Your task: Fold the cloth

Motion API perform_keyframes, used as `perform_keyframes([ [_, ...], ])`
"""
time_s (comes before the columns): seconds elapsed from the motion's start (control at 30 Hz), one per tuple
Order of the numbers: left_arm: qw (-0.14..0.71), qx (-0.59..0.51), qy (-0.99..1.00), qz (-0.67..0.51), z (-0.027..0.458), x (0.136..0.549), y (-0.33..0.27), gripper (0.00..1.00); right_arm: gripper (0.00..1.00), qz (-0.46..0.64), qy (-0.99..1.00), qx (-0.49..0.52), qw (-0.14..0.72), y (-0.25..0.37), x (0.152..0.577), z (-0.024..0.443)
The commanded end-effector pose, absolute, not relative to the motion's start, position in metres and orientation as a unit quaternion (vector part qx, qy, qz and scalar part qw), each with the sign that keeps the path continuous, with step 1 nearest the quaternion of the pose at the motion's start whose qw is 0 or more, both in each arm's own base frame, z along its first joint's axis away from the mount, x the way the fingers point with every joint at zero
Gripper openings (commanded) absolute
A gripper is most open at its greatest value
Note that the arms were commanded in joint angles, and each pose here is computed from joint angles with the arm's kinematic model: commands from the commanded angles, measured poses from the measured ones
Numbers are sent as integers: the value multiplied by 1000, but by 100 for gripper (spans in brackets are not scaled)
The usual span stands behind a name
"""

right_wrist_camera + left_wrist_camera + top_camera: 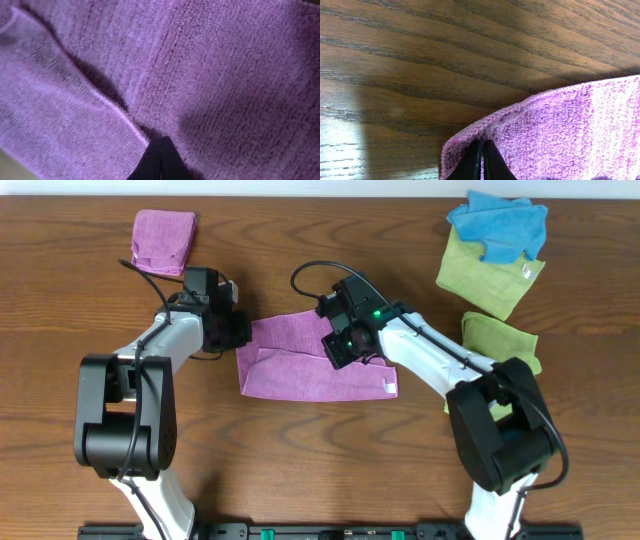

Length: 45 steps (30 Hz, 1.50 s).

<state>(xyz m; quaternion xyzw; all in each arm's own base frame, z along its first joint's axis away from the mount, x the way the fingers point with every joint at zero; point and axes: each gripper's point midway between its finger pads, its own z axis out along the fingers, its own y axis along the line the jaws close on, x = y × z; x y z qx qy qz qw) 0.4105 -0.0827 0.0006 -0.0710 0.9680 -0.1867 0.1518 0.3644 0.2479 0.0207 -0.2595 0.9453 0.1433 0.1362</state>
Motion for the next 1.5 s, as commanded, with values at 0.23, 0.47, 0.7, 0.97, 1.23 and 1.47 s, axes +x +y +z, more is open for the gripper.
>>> perform_keyframes([
  [0.23, 143, -71, 971, -179, -9, 409, -80, 6, 2, 124, 954, -257, 90, 242, 352, -6],
  [0.47, 142, -72, 971, -177, -10, 408, -80, 5, 2, 115, 960, -253, 19, 228, 321, -11],
  [0.7, 135, -76, 973, -173, -11, 405, -78, 5, 1, 155, 956, -249, -24, 235, 300, -7],
  [0.97, 129, -83, 973, -171, -12, 403, -78, 6, 1, 182, 951, -242, -65, 236, 278, 5],
  [1.23, 127, -96, 974, -163, -13, 402, -74, 6, 2, 200, 938, -282, -34, 252, 269, 39],
  [1.47, 125, -96, 974, -163, -14, 401, -74, 6, 1, 146, 927, -343, -49, 265, 238, 32],
])
